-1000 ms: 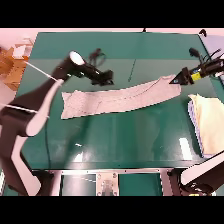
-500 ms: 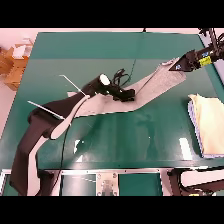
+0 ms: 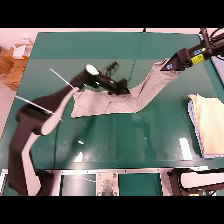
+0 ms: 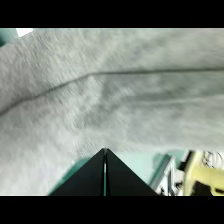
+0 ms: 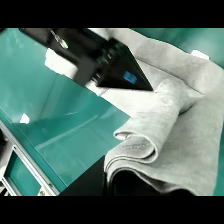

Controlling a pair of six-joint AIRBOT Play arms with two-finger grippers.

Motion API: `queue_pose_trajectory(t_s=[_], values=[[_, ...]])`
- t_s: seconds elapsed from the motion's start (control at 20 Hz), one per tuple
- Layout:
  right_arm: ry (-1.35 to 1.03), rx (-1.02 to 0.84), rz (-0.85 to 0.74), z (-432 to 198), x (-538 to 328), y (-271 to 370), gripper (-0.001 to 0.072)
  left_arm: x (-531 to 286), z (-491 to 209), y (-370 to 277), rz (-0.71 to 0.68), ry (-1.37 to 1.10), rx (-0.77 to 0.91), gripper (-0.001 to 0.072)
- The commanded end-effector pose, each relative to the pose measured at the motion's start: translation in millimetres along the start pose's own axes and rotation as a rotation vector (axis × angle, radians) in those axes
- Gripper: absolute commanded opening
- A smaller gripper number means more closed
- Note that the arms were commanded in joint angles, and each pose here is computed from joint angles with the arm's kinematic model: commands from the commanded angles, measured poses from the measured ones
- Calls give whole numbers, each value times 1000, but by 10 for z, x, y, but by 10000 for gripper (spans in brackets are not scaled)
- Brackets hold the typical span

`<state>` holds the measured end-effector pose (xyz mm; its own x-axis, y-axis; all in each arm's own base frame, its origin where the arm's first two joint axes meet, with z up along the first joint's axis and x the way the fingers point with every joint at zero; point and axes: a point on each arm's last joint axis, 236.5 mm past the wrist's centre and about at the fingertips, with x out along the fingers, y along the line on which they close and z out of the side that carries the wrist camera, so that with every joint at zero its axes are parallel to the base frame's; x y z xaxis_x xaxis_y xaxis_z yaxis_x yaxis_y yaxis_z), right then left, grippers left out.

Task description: Fold the shirts.

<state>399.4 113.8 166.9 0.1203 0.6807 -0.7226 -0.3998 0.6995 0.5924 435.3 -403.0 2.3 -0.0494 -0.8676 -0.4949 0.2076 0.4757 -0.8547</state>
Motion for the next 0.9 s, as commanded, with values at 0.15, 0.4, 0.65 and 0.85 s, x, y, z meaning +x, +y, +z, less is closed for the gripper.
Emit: queue_pose_trajectory(t_s=[0.15,0.4,0.65,0.85], values=[[-41,-56,60,318,775,836,11,-2205,72,-176,55,-88,49,21],[-126,-154,154,444,2306,1840,12,-3663,157,-2,167,-377,27,22],[-182,-122,149,148,4017,2050,496,-3961,80,173,188,-411,3,21],[-151,-97,136,359,3644,1764,489,-3950,85,148,179,-411,5,22]])
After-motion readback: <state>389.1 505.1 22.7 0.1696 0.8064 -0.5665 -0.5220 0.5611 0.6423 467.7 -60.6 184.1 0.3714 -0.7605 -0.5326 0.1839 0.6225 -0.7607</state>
